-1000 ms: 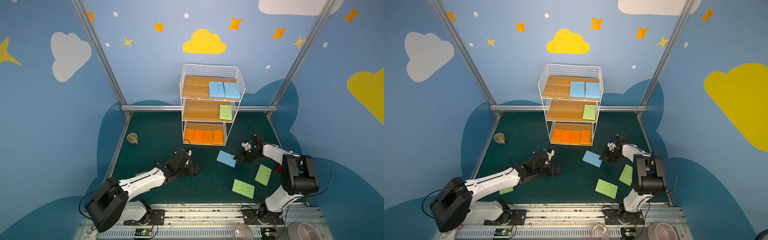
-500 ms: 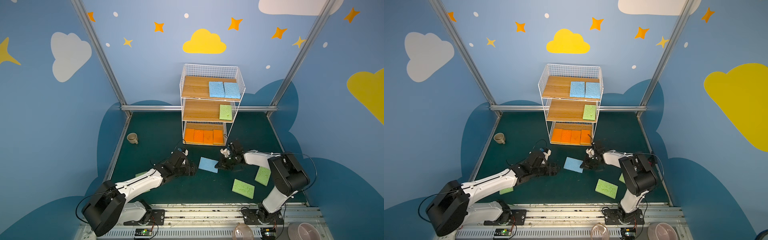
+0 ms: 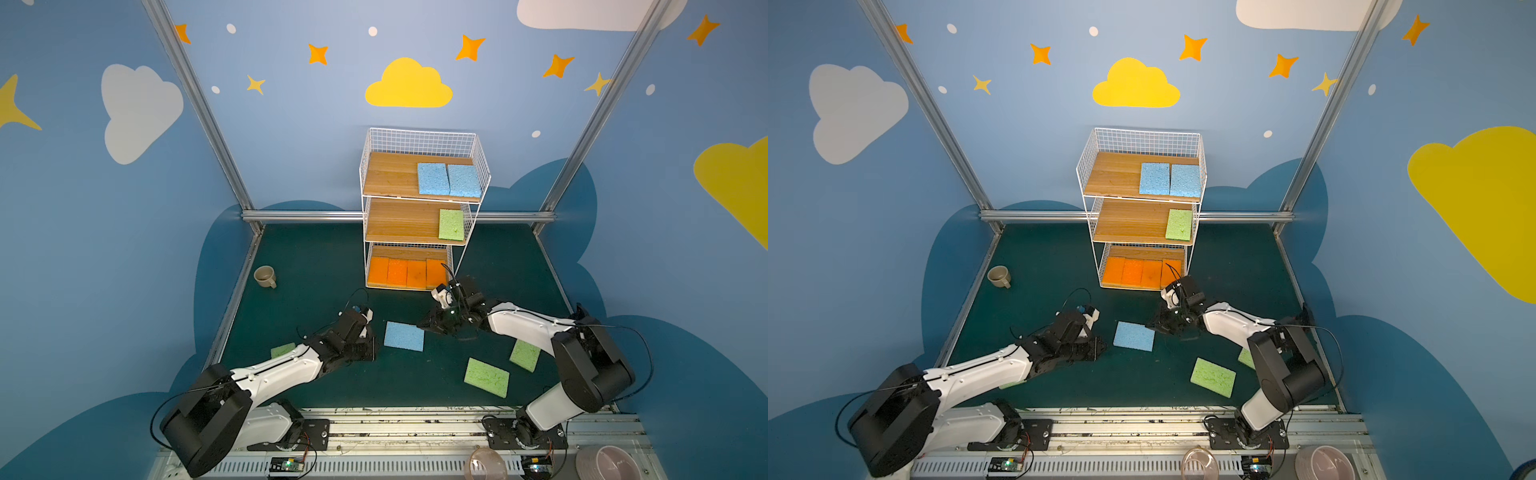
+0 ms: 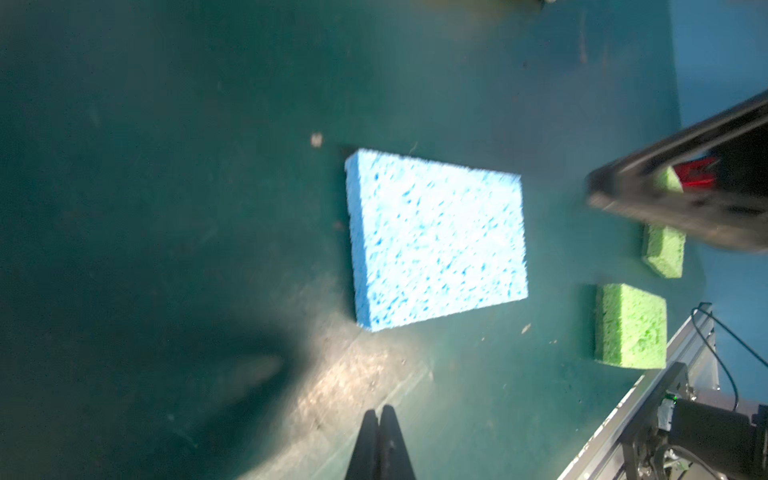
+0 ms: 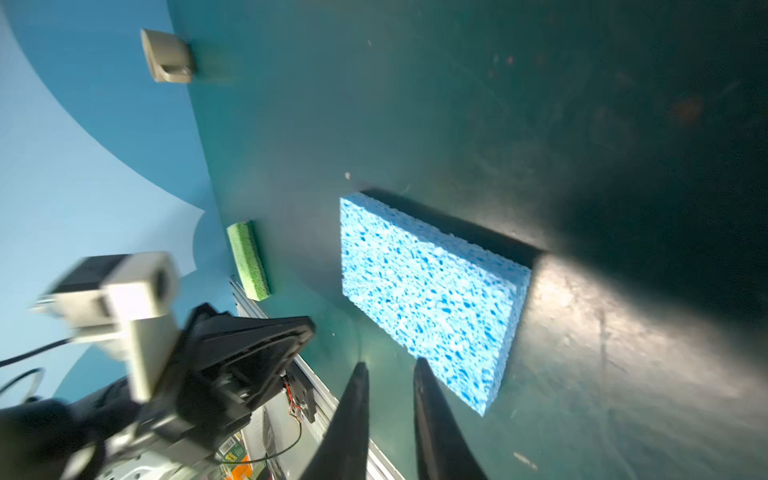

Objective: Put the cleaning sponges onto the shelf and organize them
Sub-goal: 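Lower the left gripper over the blue sponge beside the right gripper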

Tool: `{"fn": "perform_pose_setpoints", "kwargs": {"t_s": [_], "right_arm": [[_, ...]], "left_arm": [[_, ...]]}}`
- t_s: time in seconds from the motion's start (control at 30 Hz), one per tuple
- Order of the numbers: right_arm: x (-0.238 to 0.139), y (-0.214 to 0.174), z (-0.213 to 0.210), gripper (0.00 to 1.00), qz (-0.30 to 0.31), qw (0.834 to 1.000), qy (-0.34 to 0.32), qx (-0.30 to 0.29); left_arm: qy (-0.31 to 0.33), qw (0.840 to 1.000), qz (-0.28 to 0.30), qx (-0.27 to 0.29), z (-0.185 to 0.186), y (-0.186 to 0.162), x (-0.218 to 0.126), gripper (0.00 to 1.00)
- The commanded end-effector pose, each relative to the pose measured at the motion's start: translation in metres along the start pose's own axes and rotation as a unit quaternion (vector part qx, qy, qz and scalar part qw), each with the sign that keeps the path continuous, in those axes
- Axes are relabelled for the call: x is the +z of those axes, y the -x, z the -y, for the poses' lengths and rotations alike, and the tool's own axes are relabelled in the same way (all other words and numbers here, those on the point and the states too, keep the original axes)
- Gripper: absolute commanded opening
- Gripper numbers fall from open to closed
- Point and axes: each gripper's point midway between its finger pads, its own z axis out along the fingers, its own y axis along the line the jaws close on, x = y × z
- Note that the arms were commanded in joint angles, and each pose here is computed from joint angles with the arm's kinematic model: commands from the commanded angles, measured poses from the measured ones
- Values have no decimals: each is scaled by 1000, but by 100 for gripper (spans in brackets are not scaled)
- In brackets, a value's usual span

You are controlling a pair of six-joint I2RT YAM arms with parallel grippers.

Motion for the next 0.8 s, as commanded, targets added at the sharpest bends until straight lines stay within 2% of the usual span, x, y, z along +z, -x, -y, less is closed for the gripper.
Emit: {"fn": "perform_pose_setpoints", "kwargs": {"t_s": [0.0,0.17,0.4,0.77], "right_arm": [[-12,6,3,21,10,1000,-3,3],[-23,16,9,19,21,1000,5,12],[-35,20,16,17,31,999,9,16],[-58,18,33,16,47,999,2,23]], "left_arm": [[-21,1000,-6,-3,8,-5,5,3],[-21,1000,-16,1,15,-10,14,3],[-19,1000,-23,-6,21,1,34,3],[-3,1000,-17,-1,23,54,74,3]]}}
